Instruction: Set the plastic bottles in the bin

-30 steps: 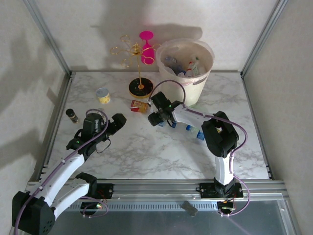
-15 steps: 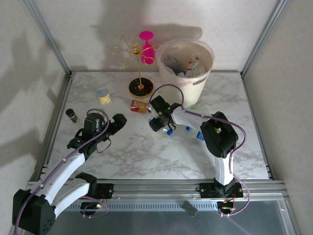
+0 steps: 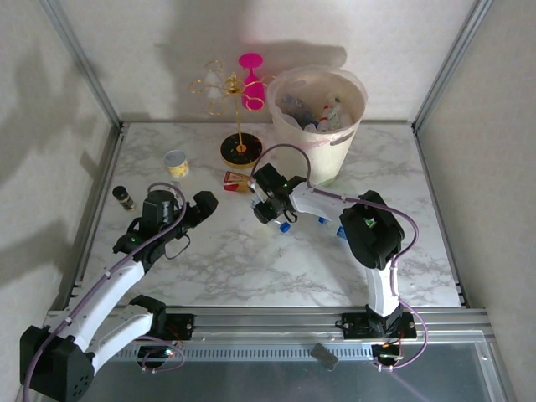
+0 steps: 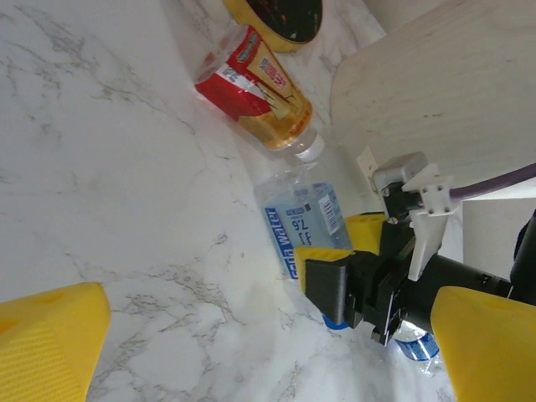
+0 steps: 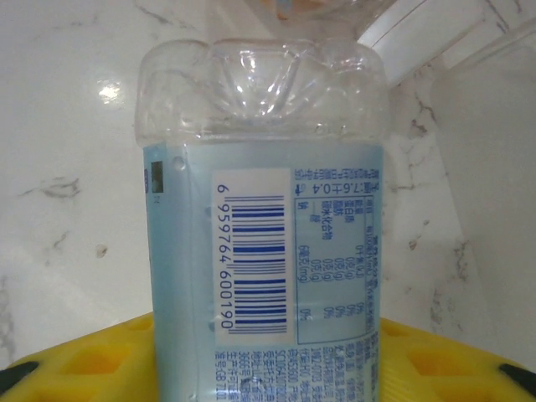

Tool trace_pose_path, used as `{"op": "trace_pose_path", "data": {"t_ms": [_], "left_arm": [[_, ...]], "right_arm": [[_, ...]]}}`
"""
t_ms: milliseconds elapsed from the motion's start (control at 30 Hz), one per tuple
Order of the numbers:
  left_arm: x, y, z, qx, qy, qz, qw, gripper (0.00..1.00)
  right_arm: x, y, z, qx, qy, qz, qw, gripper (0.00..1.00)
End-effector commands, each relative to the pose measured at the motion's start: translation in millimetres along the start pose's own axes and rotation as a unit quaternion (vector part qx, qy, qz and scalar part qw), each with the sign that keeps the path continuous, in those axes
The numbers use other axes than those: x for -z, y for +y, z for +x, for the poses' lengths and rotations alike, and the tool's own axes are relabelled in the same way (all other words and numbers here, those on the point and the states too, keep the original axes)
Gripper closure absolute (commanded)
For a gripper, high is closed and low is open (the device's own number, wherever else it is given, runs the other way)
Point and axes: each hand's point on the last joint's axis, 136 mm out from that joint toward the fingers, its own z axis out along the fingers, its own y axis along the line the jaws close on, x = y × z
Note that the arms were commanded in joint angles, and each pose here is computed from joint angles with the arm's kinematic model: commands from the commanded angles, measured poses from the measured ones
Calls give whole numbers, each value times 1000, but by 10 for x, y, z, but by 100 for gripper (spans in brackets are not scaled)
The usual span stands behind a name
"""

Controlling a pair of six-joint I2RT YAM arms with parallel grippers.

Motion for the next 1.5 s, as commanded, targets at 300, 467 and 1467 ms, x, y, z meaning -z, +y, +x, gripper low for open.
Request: {"op": "trace_pose_path", "data": {"t_ms": [300, 467, 1467], "left_arm": [[376, -1227, 79, -153, -10, 107, 982, 7], [422, -1776, -11, -224, -20, 117, 967, 8], [-425, -2794, -970, -139, -45, 193, 970, 7]], "right_arm": [[1381, 53, -249, -36, -168, -25, 985, 50], [2015, -112, -372, -66, -244, -19, 967, 51], [3055, -2744, -1859, -308, -451, -5, 838, 57]]}}
